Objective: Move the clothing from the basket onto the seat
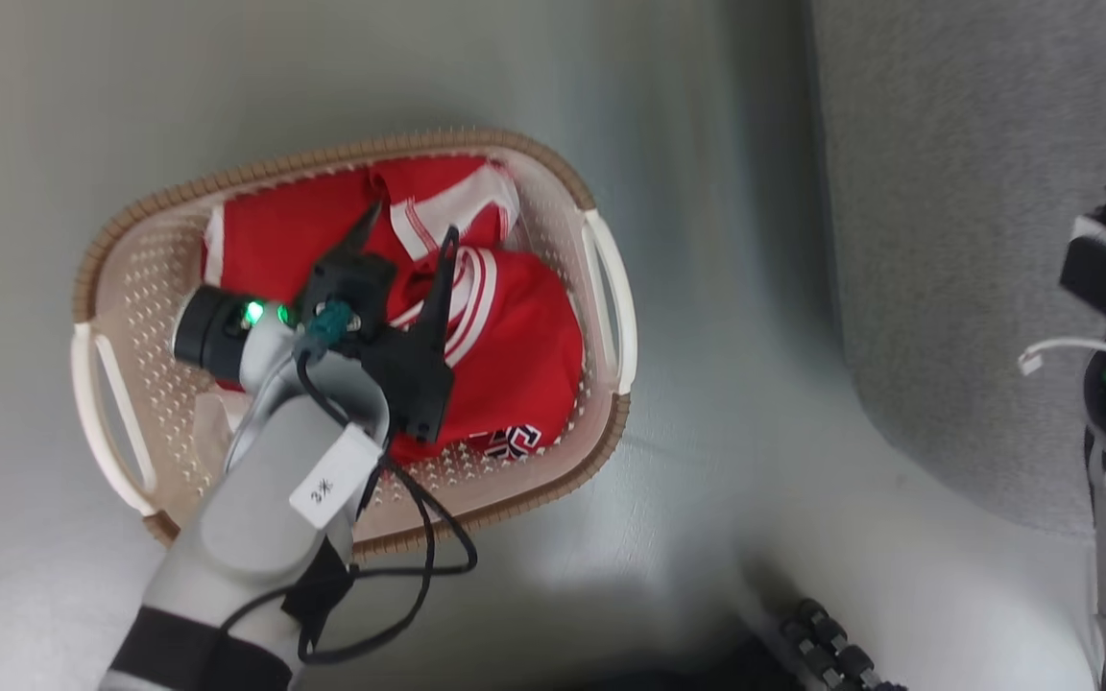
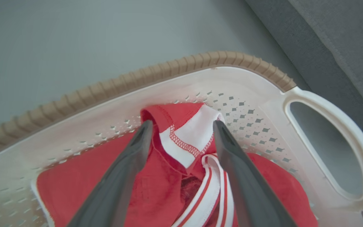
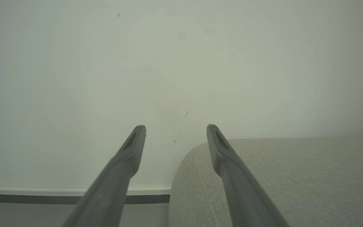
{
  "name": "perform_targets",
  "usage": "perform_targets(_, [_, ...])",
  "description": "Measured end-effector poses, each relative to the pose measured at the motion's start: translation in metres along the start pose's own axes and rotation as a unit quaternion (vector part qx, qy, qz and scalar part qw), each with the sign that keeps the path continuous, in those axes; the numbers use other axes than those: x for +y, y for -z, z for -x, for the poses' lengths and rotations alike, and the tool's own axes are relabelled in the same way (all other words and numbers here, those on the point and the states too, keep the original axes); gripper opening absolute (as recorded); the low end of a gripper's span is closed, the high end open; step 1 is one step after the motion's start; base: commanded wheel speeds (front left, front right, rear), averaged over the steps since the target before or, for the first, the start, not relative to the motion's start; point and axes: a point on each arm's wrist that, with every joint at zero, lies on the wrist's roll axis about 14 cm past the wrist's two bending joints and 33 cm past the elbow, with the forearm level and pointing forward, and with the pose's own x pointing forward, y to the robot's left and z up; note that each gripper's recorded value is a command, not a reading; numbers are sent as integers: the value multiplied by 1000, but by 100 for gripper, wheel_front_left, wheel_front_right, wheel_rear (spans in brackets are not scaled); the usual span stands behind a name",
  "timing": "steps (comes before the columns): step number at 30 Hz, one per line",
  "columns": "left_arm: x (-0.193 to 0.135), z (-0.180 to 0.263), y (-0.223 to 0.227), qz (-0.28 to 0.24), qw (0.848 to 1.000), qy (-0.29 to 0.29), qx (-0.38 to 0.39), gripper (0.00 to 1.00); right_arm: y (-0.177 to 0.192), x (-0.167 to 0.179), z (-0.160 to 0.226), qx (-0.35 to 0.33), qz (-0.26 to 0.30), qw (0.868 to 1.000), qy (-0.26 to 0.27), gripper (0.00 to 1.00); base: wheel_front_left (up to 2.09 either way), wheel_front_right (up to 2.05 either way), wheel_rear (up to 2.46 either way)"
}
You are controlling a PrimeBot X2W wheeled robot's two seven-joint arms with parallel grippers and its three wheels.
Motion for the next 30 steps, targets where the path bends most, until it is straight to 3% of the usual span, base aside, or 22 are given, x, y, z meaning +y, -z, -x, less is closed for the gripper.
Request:
perform_targets(10, [6, -18, 44, 22, 999, 3, 46, 100, 50, 2, 3, 41, 7, 999, -2, 100, 0, 0, 0])
perform_targets(23, [9, -36, 34, 17, 999, 5, 29, 100, 64, 3, 6, 54, 15, 998, -6, 100, 0, 0, 0])
perform_targets(24, [8, -37, 32, 17, 999, 7, 26, 95, 65, 3, 7, 55, 15, 998, -6, 100, 0, 0, 0])
perform_targets(25, [7, -38, 32, 17, 999, 9, 26, 67, 65, 4, 7, 56, 15, 998, -6, 100, 0, 0, 0])
perform_targets(28, [5, -40, 32, 18, 999, 14, 27, 6, 67, 4, 7, 58, 15, 998, -5, 100, 0, 0, 0])
perform_targets(30, [2, -40, 33, 21, 999, 19, 29, 0, 67, 3, 8, 59, 15, 998, -5, 100, 0, 0, 0])
